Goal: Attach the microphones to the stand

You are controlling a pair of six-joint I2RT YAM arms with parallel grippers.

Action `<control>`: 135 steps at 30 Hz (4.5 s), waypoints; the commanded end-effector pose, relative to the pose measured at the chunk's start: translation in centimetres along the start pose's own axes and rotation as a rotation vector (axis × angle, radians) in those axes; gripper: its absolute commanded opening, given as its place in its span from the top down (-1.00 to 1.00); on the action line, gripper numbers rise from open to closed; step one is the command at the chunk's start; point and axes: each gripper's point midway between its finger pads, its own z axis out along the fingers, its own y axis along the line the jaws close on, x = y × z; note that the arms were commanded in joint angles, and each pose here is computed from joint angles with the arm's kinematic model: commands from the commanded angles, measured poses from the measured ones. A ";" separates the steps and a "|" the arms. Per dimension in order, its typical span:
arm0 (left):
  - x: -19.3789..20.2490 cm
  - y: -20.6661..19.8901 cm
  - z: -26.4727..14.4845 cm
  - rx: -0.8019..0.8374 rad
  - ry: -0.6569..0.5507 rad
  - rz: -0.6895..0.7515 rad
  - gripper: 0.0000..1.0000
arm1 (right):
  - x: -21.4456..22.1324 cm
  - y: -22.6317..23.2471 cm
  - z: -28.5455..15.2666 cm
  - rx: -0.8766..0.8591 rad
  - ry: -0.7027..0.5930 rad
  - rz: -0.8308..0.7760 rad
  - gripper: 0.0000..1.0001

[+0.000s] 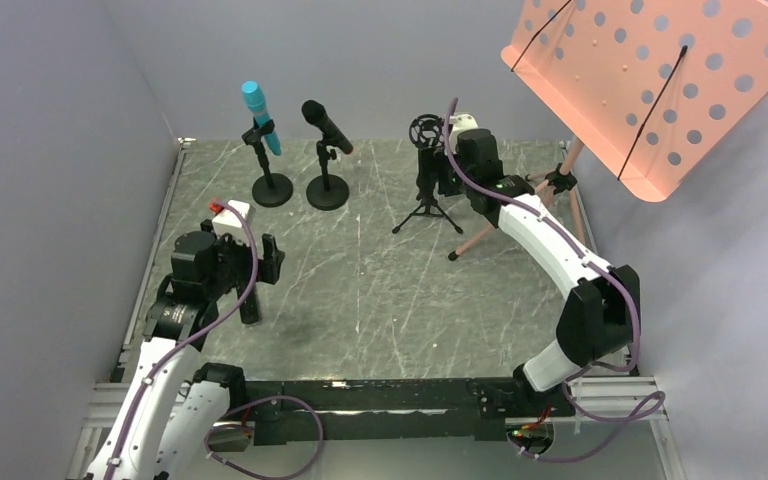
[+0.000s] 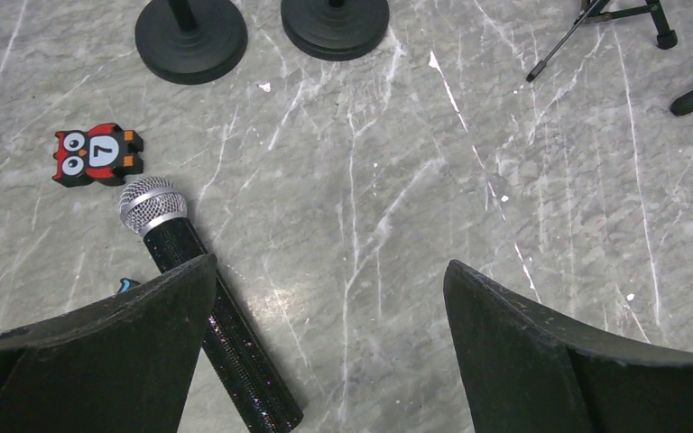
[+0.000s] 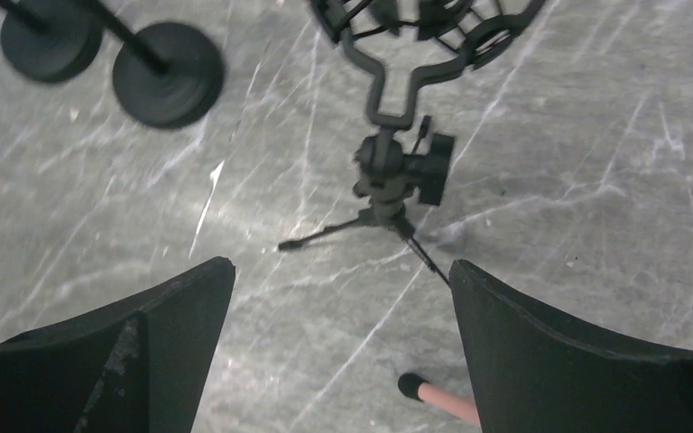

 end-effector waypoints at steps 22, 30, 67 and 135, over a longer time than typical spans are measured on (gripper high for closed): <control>-0.6 0.9 -0.2 -0.044 -0.024 0.026 -0.99 | -1.9 -1.6 6.0 0.173 -0.287 0.004 -0.17; -0.6 0.9 -0.2 -0.044 -0.025 0.026 -0.99 | -1.3 -2.1 6.7 0.202 -0.300 0.009 -0.05; -0.5 0.9 -0.2 -0.048 -0.025 0.021 -0.99 | -2.9 -3.1 4.6 0.152 -0.308 0.166 -0.05; -1.3 -4.6 -1.5 0.194 -0.095 -0.340 -0.99 | 7.6 19.0 -6.5 -0.792 -0.005 -0.342 0.51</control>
